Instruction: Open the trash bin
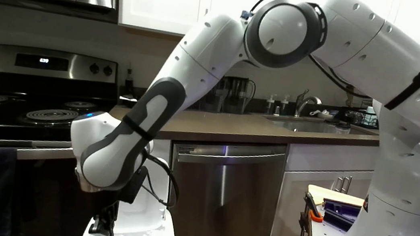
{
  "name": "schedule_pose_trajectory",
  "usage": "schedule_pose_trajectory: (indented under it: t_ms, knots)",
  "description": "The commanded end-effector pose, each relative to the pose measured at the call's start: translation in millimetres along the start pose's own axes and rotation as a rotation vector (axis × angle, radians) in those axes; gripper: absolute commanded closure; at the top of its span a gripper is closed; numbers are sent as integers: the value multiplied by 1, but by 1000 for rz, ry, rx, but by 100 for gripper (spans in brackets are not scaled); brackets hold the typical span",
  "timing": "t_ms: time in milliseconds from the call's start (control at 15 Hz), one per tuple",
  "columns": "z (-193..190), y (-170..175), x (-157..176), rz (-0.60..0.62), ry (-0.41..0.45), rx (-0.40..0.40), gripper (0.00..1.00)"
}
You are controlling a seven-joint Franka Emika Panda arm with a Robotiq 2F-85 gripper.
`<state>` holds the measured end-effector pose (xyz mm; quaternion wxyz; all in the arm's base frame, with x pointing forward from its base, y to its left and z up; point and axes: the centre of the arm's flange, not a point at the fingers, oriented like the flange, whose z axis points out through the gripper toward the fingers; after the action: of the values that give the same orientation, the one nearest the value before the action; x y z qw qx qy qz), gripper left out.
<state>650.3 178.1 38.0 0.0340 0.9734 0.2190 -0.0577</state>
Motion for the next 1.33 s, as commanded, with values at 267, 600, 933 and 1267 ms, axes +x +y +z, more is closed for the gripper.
schedule_pose_trajectory:
  t_ms: [267, 600, 933, 1267]
  knots:
    - [-113, -8, -74, 62, 62, -122, 73]
    - [-149, -20, -107, 43, 76, -95, 43]
    - [-170, -23, -138, 51, 90, -71, 11]
    - [-179, -17, -161, 64, 111, -50, 0]
